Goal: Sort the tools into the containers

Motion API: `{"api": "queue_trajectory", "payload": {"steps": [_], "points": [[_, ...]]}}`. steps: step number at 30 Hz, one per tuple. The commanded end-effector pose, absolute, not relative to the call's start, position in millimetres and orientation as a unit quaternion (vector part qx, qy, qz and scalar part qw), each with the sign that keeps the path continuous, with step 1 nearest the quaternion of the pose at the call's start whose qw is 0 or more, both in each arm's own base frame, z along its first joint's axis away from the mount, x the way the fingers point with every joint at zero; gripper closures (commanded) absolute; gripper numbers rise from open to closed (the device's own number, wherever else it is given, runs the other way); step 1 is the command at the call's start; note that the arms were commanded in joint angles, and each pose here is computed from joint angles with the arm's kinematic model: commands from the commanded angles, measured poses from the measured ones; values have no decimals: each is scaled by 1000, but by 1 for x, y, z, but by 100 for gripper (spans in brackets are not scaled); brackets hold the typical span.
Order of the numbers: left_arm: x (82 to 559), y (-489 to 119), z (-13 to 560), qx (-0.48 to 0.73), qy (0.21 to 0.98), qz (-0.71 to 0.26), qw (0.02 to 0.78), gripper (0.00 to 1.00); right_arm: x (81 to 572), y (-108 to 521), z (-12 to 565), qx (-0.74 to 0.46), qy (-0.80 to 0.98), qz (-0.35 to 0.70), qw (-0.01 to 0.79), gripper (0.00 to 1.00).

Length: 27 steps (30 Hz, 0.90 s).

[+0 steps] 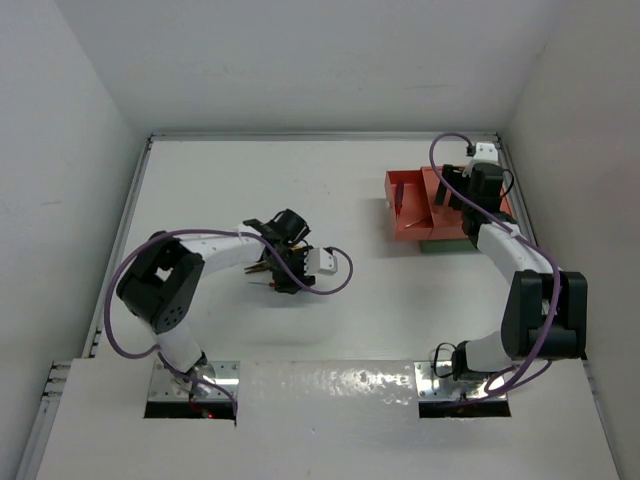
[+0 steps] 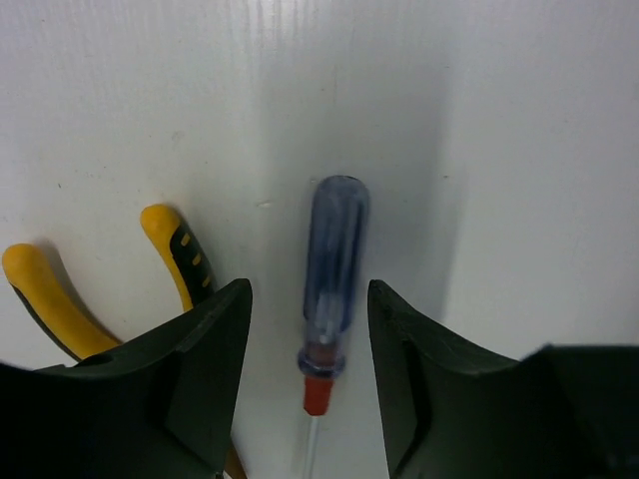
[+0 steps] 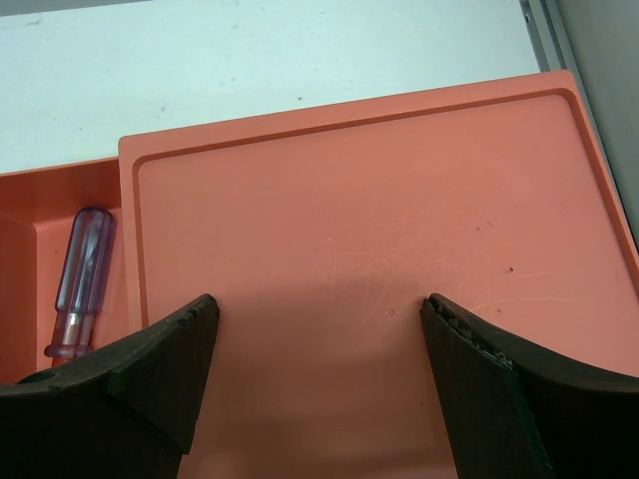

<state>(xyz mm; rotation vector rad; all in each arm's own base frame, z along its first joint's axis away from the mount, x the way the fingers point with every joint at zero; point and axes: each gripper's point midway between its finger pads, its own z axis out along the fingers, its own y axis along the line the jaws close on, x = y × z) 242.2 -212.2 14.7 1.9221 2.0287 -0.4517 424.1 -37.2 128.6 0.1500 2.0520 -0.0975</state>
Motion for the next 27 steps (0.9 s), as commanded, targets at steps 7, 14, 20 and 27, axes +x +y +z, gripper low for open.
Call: {"api": "queue_trajectory", "payload": {"steps": [7,14,20,27], "points": [[251,-207,-16,668,718,-144,135,60,346,-32,29,52,945,-42,322,18],[238,-199,-21,668,720,-145,121,95,347,-32,29,54,943,-41,325,18],[251,-279,80,555,739,-302,234,100,347,-30,25,64,944,-33,323,18],[311,-341,231,419,688,-390,447,100,356,-24,27,97,934,-12,343,19]]}}
